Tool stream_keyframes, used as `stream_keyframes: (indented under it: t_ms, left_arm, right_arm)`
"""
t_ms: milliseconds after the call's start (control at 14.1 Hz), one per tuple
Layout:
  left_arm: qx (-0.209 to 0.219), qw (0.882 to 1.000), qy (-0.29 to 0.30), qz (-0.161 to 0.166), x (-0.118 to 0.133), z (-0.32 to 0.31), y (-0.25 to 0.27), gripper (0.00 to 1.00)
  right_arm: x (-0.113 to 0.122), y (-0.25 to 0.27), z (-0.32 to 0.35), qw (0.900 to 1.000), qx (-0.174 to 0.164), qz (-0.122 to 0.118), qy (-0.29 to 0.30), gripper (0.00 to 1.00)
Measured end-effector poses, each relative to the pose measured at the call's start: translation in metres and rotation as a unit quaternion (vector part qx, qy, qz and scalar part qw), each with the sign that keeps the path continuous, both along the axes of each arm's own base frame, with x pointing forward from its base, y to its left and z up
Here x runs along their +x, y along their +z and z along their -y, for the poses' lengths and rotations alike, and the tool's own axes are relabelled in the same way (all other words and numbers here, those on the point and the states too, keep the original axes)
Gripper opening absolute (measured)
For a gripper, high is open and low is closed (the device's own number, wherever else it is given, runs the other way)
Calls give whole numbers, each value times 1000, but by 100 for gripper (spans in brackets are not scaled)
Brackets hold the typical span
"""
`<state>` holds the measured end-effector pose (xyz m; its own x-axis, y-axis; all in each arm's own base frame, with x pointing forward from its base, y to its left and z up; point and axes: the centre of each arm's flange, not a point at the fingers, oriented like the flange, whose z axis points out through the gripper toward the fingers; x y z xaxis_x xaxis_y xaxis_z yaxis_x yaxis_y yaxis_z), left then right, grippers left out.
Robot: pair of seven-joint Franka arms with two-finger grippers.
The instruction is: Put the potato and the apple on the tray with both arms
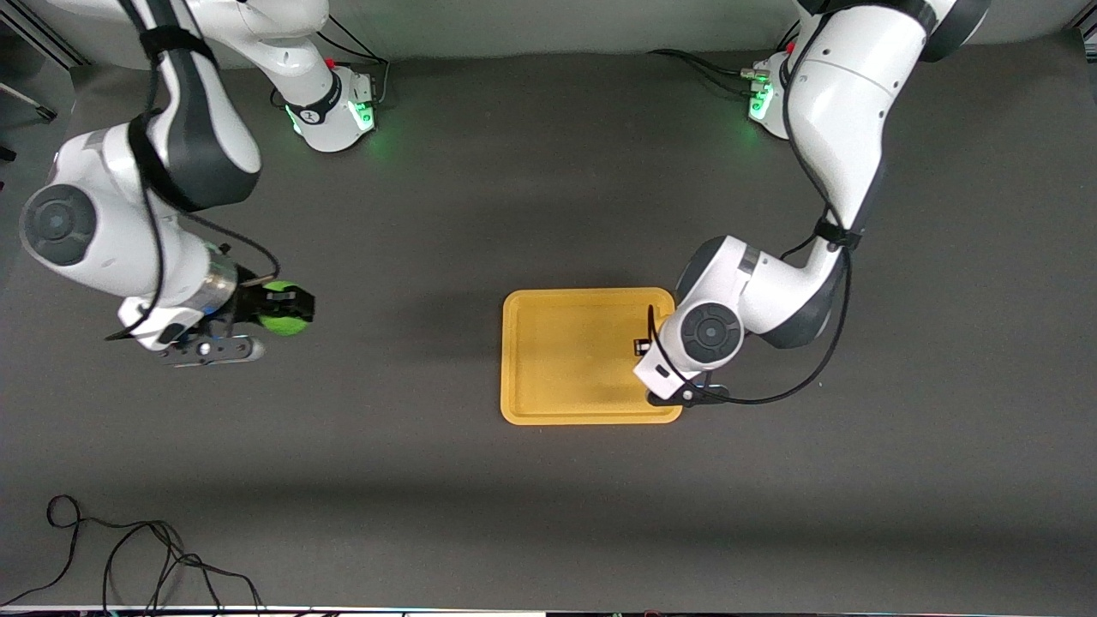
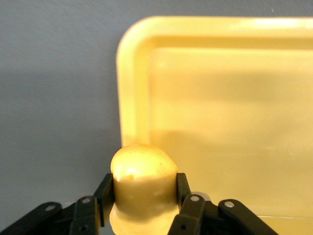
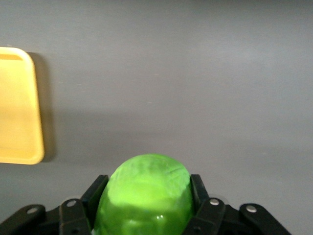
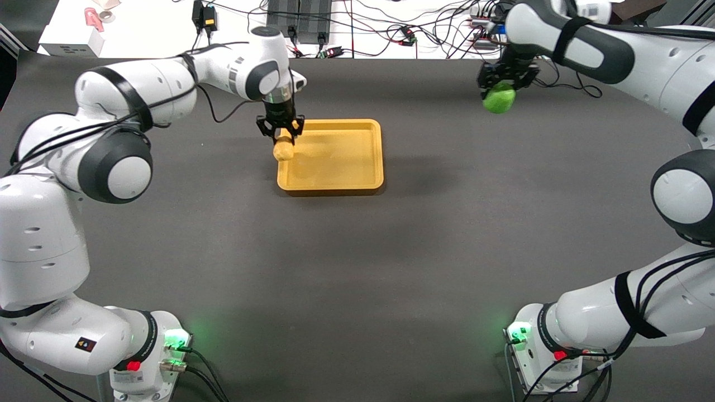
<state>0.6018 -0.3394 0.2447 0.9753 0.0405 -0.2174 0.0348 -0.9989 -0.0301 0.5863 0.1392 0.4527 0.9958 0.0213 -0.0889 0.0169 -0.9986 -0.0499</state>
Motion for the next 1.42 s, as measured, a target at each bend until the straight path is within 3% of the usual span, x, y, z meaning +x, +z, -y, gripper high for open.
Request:
stream_keyframes:
  t_ms: [354, 496, 708, 1062, 1204, 1416]
  left_arm:
    - [-4, 1000, -14, 5, -10, 22, -11, 56]
    - [-5, 1000, -15, 5, -12, 26, -20, 70]
    - [-6, 1000, -7, 17, -3, 20, -9, 100]
    - [-4, 995, 28, 92, 32, -40, 124, 100]
    - [-1, 992, 44, 114, 39, -84, 180, 100]
    - [11, 994, 23, 108, 33, -157, 247, 100]
  right_arm:
    - [7, -15, -70, 998, 28, 23, -46, 72]
    - [13, -32, -96, 996, 46, 26, -69, 72]
    - [22, -63, -132, 994, 71, 32, -80, 72]
    - [22, -114, -215, 982, 117, 38, -144, 72]
    - [9, -133, -262, 976, 99, 56, -183, 72]
    - [-16, -176, -317, 967, 77, 73, -232, 72]
